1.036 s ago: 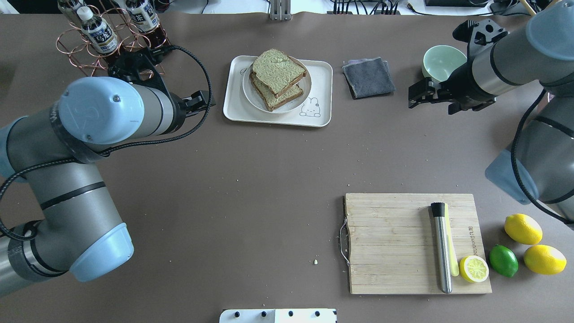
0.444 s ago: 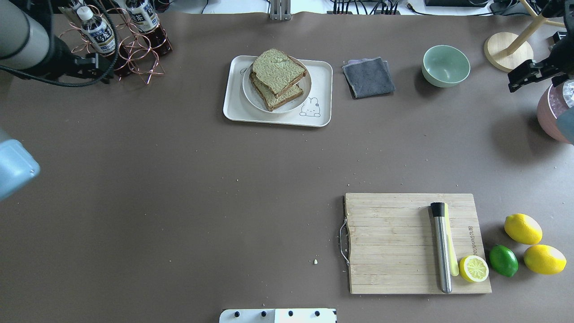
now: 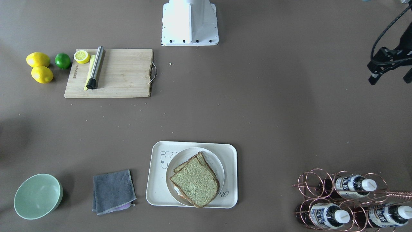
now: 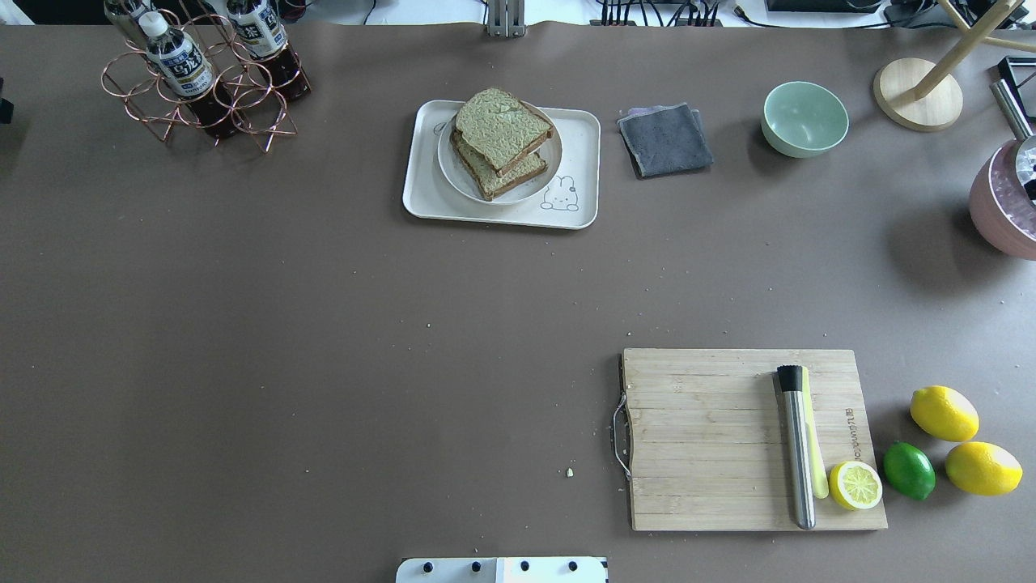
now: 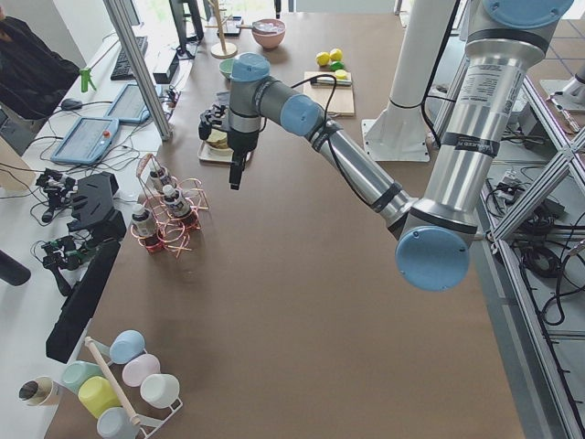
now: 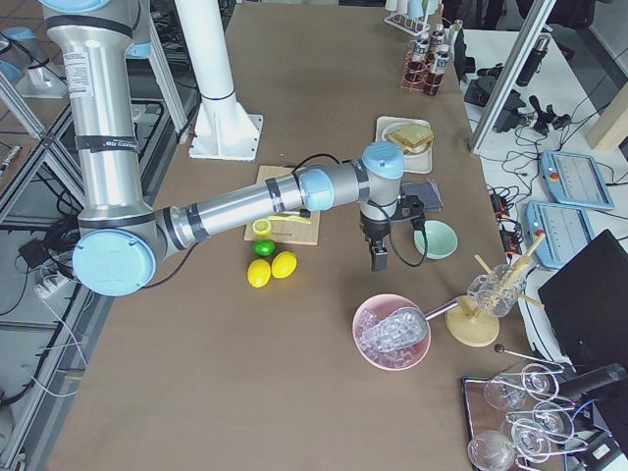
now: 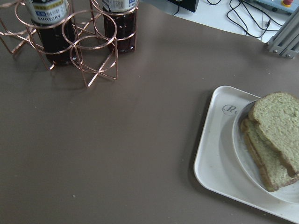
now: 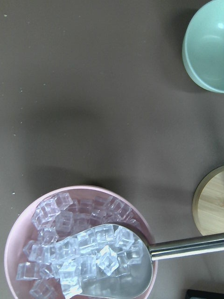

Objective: Make sandwich and place on tray

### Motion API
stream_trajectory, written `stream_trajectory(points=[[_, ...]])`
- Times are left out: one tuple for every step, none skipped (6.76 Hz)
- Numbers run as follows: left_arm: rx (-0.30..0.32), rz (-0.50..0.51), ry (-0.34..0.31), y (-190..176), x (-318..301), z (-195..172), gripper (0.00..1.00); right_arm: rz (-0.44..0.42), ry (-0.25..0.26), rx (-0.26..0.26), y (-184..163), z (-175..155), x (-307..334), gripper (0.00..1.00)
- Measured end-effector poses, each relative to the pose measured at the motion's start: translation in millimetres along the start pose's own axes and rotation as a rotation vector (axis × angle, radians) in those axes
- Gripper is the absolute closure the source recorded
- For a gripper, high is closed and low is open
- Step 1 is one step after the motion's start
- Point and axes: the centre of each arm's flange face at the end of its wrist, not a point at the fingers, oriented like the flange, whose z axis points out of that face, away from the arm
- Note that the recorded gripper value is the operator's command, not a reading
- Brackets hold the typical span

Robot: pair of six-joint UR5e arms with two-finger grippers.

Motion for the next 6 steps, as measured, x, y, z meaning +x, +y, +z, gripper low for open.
stream_trajectory(points=[[-0.016,0.010,0.016,8,-42,5,0.01,0.004,-0.037,-0.020,15,8,33,0.00],[-0.024,0.012,0.048,24,-86,20,0.01,0.012,-0.057,-0.031,26,14,62,0.00],[-0.024,0.014,0.091,52,-131,43,0.01,0.031,-0.065,-0.040,34,20,83,0.00],[-0.019,0.015,0.120,83,-169,64,0.01,0.039,-0.071,-0.047,42,25,97,0.00],[-0.011,0.004,0.133,103,-192,73,0.01,0.036,-0.076,-0.044,51,28,108,0.00],[-0.003,-0.012,0.141,113,-206,74,0.01,0.033,-0.078,-0.030,58,29,116,0.00]])
